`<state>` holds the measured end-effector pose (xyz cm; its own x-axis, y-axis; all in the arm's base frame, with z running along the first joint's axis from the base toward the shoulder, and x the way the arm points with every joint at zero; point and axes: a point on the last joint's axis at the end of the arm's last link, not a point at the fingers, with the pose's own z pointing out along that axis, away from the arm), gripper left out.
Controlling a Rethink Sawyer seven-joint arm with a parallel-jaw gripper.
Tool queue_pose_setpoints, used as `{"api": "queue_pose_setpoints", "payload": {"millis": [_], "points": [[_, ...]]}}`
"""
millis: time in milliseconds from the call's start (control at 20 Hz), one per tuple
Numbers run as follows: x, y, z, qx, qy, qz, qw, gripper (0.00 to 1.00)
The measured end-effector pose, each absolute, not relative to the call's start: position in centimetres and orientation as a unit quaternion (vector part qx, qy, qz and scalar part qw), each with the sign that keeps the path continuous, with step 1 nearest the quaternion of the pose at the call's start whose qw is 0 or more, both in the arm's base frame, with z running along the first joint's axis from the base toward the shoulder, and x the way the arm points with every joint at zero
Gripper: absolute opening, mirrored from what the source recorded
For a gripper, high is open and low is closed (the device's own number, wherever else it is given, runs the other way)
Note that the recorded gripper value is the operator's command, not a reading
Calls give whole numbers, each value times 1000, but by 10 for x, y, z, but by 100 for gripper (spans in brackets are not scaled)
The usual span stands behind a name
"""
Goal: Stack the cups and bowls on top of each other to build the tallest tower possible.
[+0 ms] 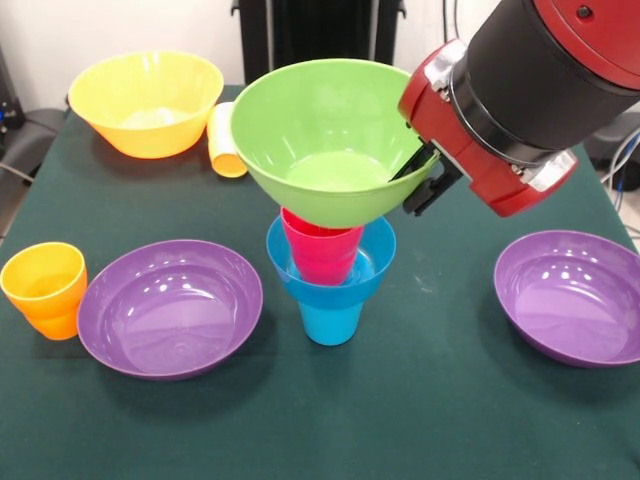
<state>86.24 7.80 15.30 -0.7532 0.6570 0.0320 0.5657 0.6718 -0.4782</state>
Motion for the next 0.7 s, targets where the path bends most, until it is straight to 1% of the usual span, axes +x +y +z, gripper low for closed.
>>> {"api": "queue_pose_setpoints", "payload": {"millis": [250, 700], "points": [[864, 78, 152, -335, -910, 224, 94, 0], [864, 78, 152, -336, -910, 222, 94, 0]]}}
